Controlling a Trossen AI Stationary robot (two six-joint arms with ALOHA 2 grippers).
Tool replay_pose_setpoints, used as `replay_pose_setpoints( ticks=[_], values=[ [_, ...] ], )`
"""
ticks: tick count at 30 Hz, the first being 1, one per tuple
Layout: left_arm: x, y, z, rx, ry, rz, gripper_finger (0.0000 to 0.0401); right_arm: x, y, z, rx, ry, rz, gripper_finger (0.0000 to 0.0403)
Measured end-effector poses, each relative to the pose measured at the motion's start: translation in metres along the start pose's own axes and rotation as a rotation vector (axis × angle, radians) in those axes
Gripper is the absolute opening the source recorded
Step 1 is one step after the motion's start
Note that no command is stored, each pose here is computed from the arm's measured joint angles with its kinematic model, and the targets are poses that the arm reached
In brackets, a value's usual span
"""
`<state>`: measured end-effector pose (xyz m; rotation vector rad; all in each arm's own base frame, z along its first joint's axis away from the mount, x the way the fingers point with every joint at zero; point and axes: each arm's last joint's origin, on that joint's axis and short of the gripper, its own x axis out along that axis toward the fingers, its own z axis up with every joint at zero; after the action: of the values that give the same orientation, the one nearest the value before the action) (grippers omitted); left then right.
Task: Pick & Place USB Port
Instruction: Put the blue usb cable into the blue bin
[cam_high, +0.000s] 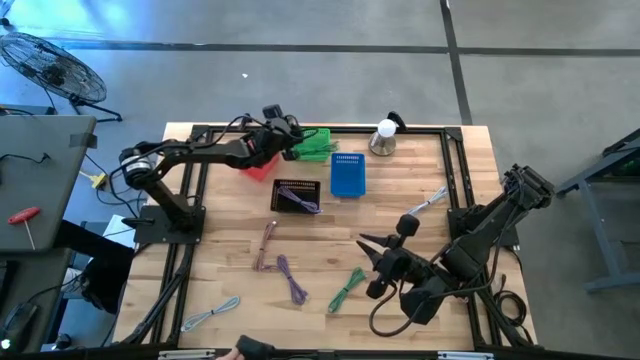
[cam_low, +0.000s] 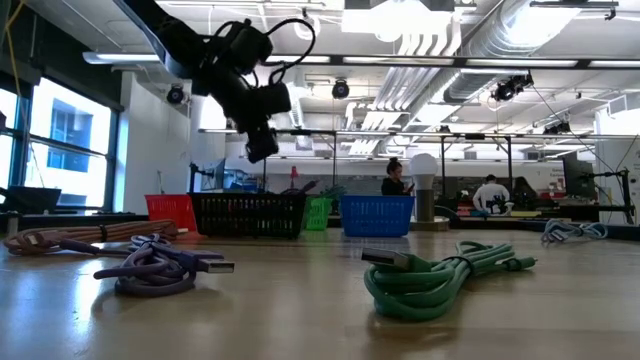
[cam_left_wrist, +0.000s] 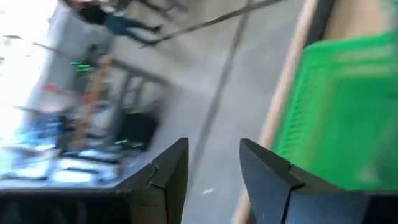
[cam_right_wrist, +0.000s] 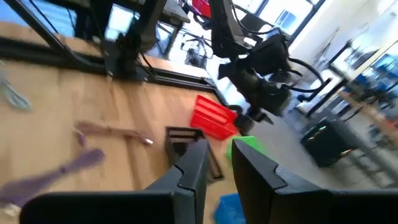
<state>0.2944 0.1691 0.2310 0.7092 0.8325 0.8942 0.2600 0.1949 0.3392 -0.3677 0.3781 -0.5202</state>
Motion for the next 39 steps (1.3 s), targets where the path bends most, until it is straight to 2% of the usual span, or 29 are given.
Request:
replay_pose_setpoints(
  ticks=[3, 5, 7, 9, 13, 16, 19, 23, 26, 28, 34, 39],
  values=[
    [-0.015, 0.009, 0.010, 0.091, 0.051, 0.079, 0.0138, -0.001, -0.008, -0.005, -0.068, 0.028, -0.014, 0.0066],
    [-0.031, 0.019, 0.023, 0.109, 0.039, 0.092, 0.0138, 0.001, -0.022, -0.008, -0.075, 0.071, -0.010, 0.0066],
    [-0.052, 0.030, 0.034, 0.101, 0.003, 0.057, 0.0138, 0.004, -0.038, -0.011, -0.059, 0.131, -0.001, 0.0066],
    [-0.076, 0.041, 0.046, 0.041, -0.059, -0.012, 0.0138, 0.007, -0.055, -0.014, -0.033, 0.197, 0.016, 0.0066],
    [-0.129, 0.073, 0.061, -0.190, -0.236, -0.271, 0.0138, 0.011, -0.088, -0.015, 0.004, 0.321, 0.104, 0.0066],
    [-0.161, 0.095, 0.063, -0.360, -0.368, -0.532, 0.0138, 0.018, -0.109, -0.017, -0.024, 0.397, 0.186, 0.0066],
    [-0.181, 0.108, 0.059, -0.473, -0.476, -0.782, 0.0138, 0.028, -0.127, -0.022, -0.085, 0.477, 0.230, 0.0066],
    [-0.197, 0.114, 0.050, -0.507, -0.513, -1.005, 0.0138, 0.047, -0.151, -0.031, -0.125, 0.602, 0.214, 0.0066],
    [-0.200, 0.112, 0.043, -0.489, -0.463, -1.086, 0.0138, 0.065, -0.165, -0.041, -0.100, 0.666, 0.194, 0.0066],
    [-0.201, 0.108, 0.038, -0.463, -0.412, -1.142, 0.0138, 0.075, -0.172, -0.050, -0.075, 0.717, 0.219, 0.0066],
    [-0.195, 0.094, 0.033, -0.411, -0.271, -1.190, 0.0138, 0.100, -0.171, -0.098, -0.016, 0.881, 0.290, 0.0066],
    [-0.193, 0.088, 0.033, -0.376, -0.240, -1.202, 0.0138, 0.110, -0.161, -0.141, -0.035, 0.980, 0.359, 0.0066]
  ],
)
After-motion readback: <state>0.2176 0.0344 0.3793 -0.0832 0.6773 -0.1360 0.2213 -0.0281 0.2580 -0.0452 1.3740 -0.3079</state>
